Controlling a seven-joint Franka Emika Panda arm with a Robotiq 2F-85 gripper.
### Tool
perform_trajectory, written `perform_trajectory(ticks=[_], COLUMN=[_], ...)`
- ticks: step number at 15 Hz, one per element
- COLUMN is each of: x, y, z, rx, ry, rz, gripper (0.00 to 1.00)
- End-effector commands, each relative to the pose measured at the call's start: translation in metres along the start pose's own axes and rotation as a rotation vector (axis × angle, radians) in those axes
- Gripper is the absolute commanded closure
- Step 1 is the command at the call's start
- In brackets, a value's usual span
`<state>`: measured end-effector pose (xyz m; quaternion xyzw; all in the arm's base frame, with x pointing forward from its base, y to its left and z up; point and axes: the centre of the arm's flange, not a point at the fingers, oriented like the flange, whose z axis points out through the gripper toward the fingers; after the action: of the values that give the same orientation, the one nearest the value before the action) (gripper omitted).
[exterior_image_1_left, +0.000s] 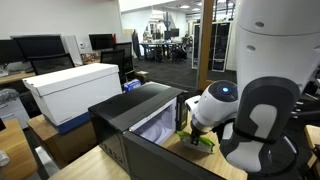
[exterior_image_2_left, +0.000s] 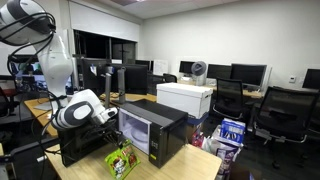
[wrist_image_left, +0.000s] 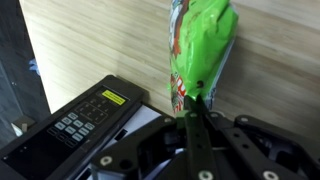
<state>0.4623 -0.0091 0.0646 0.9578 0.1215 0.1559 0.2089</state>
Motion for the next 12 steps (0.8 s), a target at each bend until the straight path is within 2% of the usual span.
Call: perform_trajectory(ticks=[1,4,8,12], x=[-0.002,0.016,0.035,0.049], y=[-0.007,-0.013,-0.002,0.009], z=[-0.026,-0.036,-0.044,-0.054], rx=[0.02,0.027,0.015,-0.053], ry=[0.07,0.129,0.18,0.258], rz=[-0.083,-0.133,-0.129,-0.161], gripper=[1.0,1.0,1.0,1.0])
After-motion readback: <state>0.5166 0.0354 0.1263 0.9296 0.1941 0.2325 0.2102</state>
